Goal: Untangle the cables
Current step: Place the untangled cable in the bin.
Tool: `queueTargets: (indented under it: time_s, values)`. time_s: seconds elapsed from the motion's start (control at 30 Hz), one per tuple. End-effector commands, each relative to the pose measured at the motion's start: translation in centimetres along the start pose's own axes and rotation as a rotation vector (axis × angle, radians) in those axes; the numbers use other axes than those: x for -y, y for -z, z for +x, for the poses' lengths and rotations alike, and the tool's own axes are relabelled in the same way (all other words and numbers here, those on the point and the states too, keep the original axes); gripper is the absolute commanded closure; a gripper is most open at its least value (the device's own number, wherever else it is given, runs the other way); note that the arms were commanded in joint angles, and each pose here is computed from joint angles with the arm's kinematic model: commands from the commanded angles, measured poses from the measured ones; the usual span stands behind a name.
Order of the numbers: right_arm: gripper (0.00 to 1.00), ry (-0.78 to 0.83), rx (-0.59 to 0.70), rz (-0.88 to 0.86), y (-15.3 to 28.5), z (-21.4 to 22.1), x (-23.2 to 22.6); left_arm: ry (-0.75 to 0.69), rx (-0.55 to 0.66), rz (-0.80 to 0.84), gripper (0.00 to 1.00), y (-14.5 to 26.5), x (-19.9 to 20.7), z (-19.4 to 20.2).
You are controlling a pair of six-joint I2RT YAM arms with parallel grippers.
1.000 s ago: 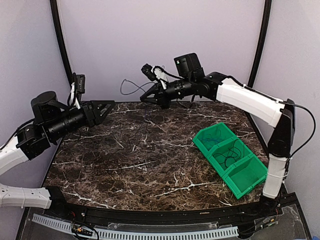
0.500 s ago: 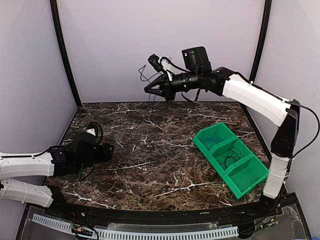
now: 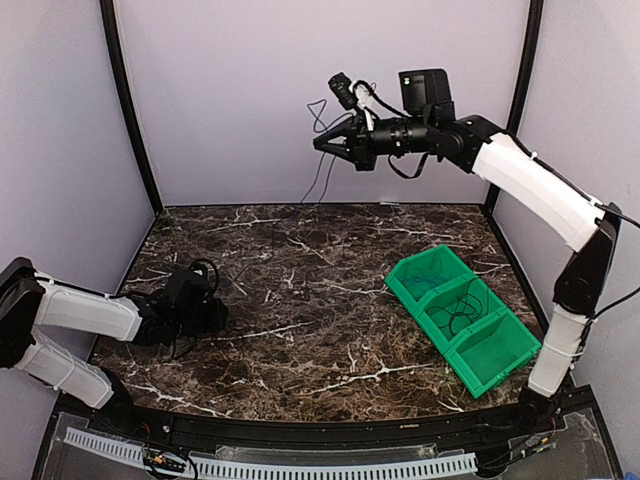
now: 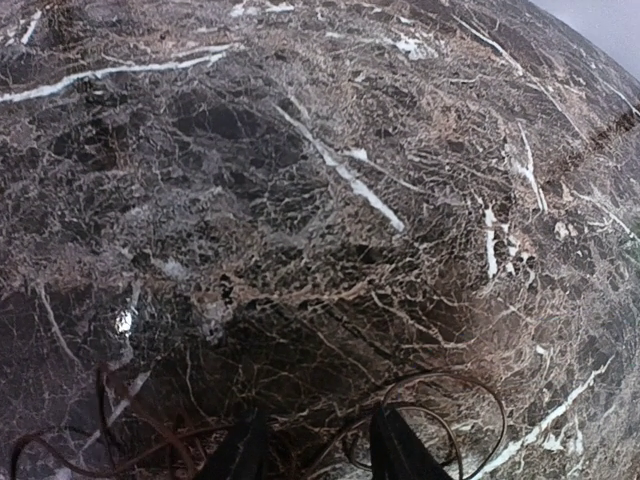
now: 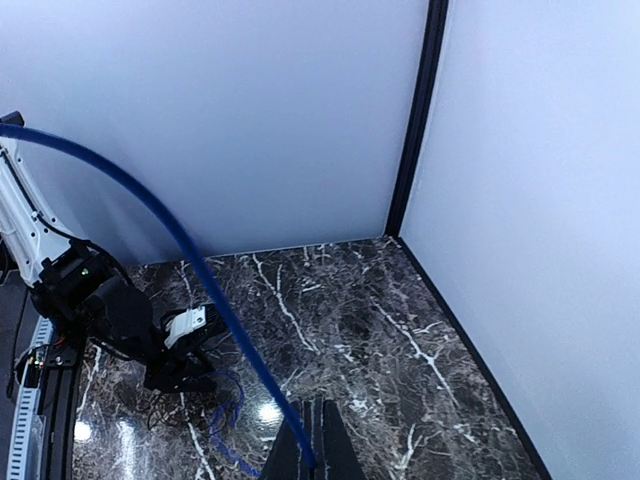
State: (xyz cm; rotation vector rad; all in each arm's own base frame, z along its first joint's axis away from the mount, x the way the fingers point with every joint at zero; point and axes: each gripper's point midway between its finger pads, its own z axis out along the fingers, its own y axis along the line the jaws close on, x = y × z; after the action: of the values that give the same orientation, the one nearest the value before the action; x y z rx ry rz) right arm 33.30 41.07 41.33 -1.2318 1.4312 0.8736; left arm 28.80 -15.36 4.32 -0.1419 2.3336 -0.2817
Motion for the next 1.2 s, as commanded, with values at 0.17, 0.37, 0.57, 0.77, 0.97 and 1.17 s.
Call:
queueTargets:
  time_s: [0.17, 0.37, 0.57, 0.77, 0.97, 1.17]
  values:
    - [1.0, 0.111, 0.191, 0.203, 10.9, -9.1, 3.8, -0.032, -0.118, 0.038, 0.64, -1.4, -0.2, 2.7]
    - [1.0, 0.109, 0.162, 0.326, 15.3, -7.5, 6.0, -0.058, -0.091, 0.102, 0.59, -0.8, 1.6, 1.0]
    - [1.0, 0.075, 0.12, 0.435, 20.0, -4.8, 7.7, -0.032, 0.0, 0.176, 0.49, 1.2, 4.0, -3.1]
    - [1.0, 0.063, 0.092, 0.53, 24.3, -3.3, 7.5, -0.004, 0.125, 0.196, 0.45, 4.6, 5.4, -8.3]
    - [1.0, 0.044, 0.046, 0.575, 26.2, -1.5, 6.0, 0.021, 0.223, 0.232, 0.43, 8.4, 7.3, -13.6]
    - [1.0, 0.037, -0.014, 0.619, 27.7, 0.1, 4.6, -0.015, 0.233, 0.348, 0.43, 11.2, 11.5, -18.0]
